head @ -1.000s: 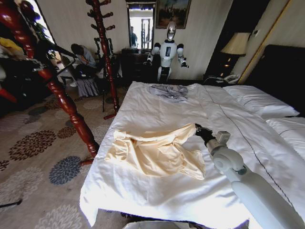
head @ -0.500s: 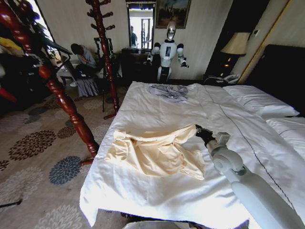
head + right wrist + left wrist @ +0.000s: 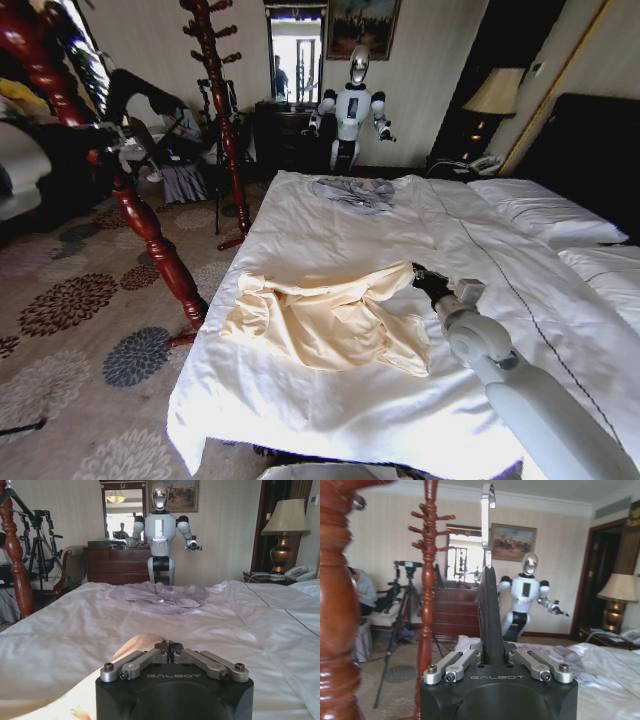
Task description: Pick up the clothes from the bed and hang them on the clothes hanger.
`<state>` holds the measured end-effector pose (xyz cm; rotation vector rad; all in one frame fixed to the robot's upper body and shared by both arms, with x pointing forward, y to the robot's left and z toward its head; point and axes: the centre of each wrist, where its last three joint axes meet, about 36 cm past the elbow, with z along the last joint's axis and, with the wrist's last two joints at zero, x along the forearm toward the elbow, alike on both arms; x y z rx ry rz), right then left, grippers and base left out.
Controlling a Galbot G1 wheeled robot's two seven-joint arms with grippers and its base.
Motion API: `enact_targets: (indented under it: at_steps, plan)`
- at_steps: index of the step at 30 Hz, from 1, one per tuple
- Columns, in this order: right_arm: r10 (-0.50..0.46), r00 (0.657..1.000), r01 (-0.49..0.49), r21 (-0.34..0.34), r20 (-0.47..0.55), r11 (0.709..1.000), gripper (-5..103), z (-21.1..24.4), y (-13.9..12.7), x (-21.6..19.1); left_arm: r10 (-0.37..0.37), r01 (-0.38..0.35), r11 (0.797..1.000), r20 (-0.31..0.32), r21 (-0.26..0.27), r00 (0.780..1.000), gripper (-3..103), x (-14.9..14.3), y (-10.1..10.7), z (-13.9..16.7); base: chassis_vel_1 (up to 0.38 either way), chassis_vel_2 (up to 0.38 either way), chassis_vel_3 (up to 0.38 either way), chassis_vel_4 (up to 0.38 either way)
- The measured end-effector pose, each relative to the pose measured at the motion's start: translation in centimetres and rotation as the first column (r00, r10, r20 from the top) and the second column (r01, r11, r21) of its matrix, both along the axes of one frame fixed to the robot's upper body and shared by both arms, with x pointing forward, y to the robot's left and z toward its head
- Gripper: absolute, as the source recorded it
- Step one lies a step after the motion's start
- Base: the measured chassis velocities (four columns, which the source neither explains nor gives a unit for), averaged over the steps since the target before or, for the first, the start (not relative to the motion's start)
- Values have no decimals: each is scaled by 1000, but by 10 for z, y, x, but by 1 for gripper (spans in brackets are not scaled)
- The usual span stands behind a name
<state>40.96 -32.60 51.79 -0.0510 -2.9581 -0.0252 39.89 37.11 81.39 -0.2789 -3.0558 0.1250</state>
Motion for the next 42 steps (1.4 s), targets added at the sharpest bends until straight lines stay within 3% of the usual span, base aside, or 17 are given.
enact_targets:
  at_steps: [3,6,7,11,13,17,24,27,31,34,35,38,39,42]
  plan:
    - [-2,1000,2,-1,1,1000,0,1,-1,0,-60,60,998,-5,-2,998,18,-6,-11,-16,0,0,0,0]
    - [-9,1000,9,-1,-1,1000,0,0,-3,1,-190,190,982,5,-9,982,18,-20,-29,-48,0,0,0,0]
    - [-9,1000,9,-1,-1,1000,0,0,-3,1,-190,190,982,5,-9,982,18,-20,-29,-48,0,0,0,0]
    - [-8,1000,8,3,-7,1000,0,0,-3,1,-334,336,942,61,-17,940,18,-31,-48,-102,0,0,0,0]
    - [-4,1000,4,5,-13,1000,0,0,-2,1,-362,364,931,63,-12,930,18,-35,-52,-113,0,0,0,0]
    - [8,1000,-8,-2,-24,1000,0,-2,1,0,-452,450,892,37,39,891,18,-42,-60,-148,0,0,0,0]
    - [4,999,-4,9,-33,1000,0,-1,3,2,-523,522,850,-1,67,852,18,-56,-67,-184,0,0,0,0]
    - [3,999,-2,1,-36,1000,0,1,0,1,-551,545,829,13,121,835,18,-61,-71,-202,0,0,0,0]
    - [-4,1000,3,-6,-29,1000,0,5,-3,2,-566,561,813,-18,159,824,18,-63,-71,-219,0,0,0,0]
    - [-14,1000,14,-11,-25,1000,0,9,-7,2,-599,600,785,-58,153,798,18,-63,-68,-233,0,0,0,0]
    - [-14,1000,14,-11,-25,1000,0,9,-7,2,-599,600,785,-58,153,798,18,-63,-68,-233,0,0,0,0]
    - [-22,999,22,-9,-24,1000,0,10,-10,2,-650,655,747,-81,115,755,18,-61,-66,-243,0,0,0,0]
    - [-22,999,22,-9,-24,1000,0,10,-10,2,-650,655,747,-81,115,755,18,-61,-66,-243,0,0,0,0]
    - [-27,999,27,-6,-22,1000,0,11,-11,2,-689,695,714,-95,81,719,18,-59,-66,-253,0,0,0,0]
